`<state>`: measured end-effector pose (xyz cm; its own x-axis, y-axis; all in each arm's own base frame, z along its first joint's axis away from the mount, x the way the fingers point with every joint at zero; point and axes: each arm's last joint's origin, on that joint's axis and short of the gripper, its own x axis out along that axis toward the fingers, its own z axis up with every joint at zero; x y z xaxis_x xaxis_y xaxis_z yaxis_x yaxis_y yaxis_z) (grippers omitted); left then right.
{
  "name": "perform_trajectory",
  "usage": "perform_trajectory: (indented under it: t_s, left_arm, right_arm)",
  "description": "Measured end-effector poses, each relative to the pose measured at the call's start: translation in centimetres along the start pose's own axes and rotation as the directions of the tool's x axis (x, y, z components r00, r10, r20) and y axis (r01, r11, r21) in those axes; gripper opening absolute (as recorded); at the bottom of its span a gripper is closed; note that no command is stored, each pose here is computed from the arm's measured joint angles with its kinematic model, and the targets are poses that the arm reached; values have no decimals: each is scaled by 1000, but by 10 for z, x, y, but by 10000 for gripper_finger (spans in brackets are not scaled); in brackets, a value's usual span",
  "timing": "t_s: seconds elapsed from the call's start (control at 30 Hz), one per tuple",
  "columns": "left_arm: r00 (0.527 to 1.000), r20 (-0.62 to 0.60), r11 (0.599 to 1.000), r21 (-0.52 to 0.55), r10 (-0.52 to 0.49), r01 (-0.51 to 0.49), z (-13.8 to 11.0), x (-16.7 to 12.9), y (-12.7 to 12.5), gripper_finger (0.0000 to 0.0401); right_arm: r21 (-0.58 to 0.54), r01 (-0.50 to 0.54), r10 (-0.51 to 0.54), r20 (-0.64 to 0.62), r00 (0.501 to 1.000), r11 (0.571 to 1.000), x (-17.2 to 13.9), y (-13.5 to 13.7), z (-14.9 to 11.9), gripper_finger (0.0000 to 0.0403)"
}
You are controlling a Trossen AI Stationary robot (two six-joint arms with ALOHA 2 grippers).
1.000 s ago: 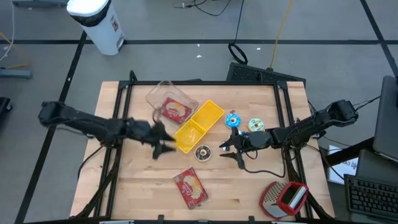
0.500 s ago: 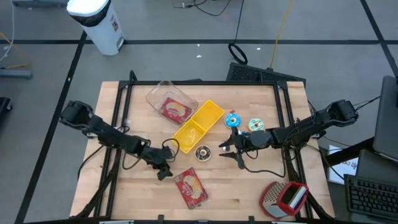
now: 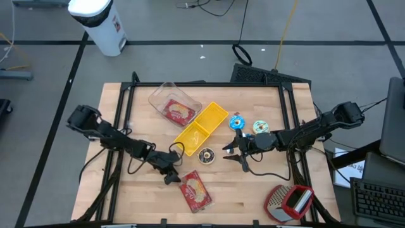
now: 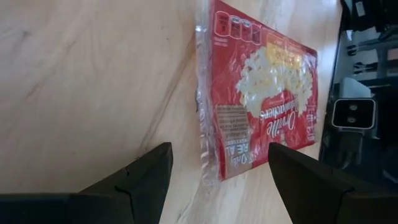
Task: Pick & Place Food Item
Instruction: Put the red popcorn bag into the transparent bin
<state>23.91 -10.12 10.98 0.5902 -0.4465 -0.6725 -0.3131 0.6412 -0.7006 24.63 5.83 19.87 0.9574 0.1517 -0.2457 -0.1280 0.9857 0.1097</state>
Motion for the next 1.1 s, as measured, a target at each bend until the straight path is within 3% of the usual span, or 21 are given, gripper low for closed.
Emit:
perform_trajectory:
  t_s: [0.17, 0.53, 0.7, 0.9, 1.1]
  left_arm:
    - [997, -31, 998, 11, -66, 67, 0, 7, -1, 271]
    - [993, -76, 995, 43, -89, 92, 0, 12, -2, 264]
    - [991, -80, 986, 123, -107, 116, -2, 12, -5, 201]
    - [993, -64, 986, 123, -102, 109, -1, 12, -4, 99]
    - [995, -36, 985, 144, -89, 93, 0, 12, -4, 34]
  right_arm:
    - [0, 0, 0, 0, 1000, 1000, 0, 0, 0, 164]
    - [0, 0, 0, -1, 1000, 1000, 0, 0, 0, 164]
    - [0, 0, 0, -1, 1000, 1000, 0, 0, 0, 164]
    - [0, 0, 0, -1, 1000, 1000, 0, 0, 0, 164]
    - [0, 0, 0, -1, 1000, 1000, 0, 0, 0, 164]
